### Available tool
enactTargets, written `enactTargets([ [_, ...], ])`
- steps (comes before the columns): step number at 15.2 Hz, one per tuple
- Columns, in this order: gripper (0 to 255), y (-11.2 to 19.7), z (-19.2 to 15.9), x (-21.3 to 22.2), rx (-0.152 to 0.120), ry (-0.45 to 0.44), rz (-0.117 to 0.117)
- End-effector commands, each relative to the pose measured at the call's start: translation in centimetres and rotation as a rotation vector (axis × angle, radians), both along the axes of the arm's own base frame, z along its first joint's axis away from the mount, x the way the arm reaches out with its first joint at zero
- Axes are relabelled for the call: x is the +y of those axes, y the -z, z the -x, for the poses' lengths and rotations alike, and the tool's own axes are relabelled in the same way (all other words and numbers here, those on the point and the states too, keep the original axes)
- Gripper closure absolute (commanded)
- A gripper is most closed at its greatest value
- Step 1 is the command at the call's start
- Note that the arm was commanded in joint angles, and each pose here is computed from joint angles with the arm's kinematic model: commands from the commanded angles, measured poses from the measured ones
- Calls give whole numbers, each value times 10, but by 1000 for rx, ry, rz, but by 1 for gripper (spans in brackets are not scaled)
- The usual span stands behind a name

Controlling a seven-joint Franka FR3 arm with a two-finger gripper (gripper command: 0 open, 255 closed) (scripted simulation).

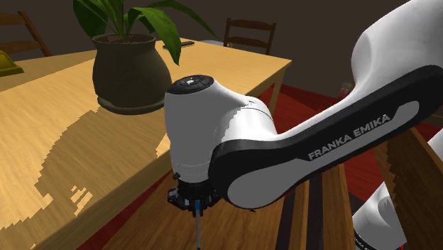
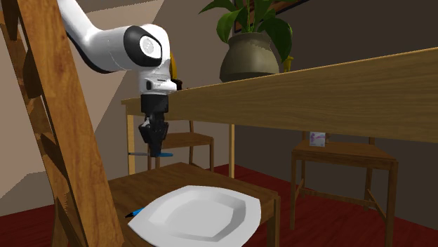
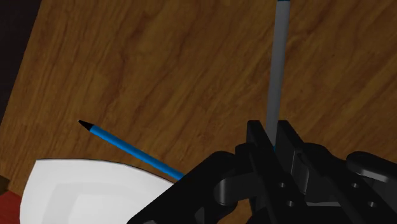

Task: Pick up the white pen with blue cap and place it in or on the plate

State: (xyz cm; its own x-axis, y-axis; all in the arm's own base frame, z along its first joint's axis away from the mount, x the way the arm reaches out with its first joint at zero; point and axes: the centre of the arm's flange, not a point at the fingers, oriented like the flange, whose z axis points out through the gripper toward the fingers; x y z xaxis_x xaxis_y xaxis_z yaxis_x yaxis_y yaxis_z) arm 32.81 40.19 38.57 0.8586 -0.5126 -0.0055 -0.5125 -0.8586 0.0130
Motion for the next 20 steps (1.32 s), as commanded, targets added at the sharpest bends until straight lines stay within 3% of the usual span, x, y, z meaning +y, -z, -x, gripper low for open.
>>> enactTargets([
  [1,255,-4,-5,-13,1,0,0],
  [20,255,-13,-87,-239,1,0,0],
])
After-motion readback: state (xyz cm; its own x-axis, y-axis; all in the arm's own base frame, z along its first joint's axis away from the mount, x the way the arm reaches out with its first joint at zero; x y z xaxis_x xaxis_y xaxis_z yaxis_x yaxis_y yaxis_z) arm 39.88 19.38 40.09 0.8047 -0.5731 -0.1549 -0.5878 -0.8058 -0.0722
